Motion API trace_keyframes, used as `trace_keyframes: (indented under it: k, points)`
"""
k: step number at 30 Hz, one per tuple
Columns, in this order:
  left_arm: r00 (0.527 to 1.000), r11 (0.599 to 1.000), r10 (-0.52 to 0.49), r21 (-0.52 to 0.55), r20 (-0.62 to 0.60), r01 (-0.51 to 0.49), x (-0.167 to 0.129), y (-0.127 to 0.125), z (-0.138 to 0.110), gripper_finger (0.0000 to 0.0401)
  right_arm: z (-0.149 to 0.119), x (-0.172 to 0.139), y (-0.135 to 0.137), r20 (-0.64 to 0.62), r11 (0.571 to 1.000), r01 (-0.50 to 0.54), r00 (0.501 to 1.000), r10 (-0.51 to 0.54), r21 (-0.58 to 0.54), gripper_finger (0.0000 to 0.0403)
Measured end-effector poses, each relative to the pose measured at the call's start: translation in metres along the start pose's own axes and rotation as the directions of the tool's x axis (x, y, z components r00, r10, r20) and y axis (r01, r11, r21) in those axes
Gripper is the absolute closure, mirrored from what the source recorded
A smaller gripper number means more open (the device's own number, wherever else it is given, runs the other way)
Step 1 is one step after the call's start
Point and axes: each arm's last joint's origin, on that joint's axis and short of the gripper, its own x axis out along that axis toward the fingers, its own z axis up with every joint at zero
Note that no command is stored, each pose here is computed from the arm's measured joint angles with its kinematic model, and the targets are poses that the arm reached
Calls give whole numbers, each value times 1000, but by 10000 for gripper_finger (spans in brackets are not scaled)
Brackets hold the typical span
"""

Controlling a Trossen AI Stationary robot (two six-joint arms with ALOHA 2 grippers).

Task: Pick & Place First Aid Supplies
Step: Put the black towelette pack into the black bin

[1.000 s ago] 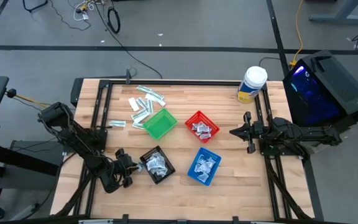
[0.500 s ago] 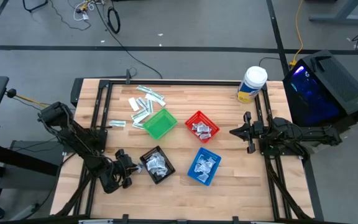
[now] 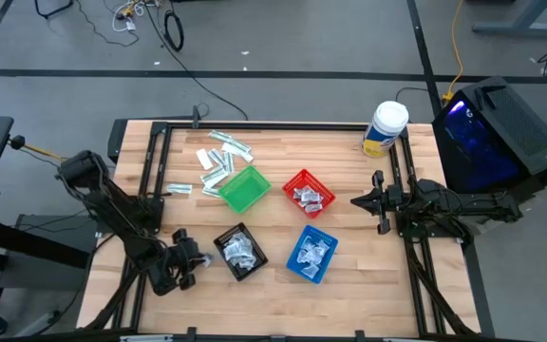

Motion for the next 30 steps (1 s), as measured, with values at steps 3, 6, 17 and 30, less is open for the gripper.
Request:
trace_keyframes:
  k: [3, 6, 17, 30]
  points:
    - [1000, 1000, -9, 5, -14, 9, -3, 0, 0, 323, 0, 0, 0, 0, 1000, 0, 1000, 0, 0, 390]
    - [1000, 1000, -14, 6, -27, 14, -5, 1, 1, 323, 0, 0, 0, 0, 1000, 0, 1000, 0, 0, 390]
    - [999, 999, -30, 16, -33, 31, -11, 3, 4, 323, 0, 0, 0, 0, 1000, 0, 1000, 0, 0, 390]
    - [998, 998, -47, 43, -45, 49, -15, 3, 6, 323, 0, 0, 0, 0, 1000, 0, 1000, 0, 0, 390]
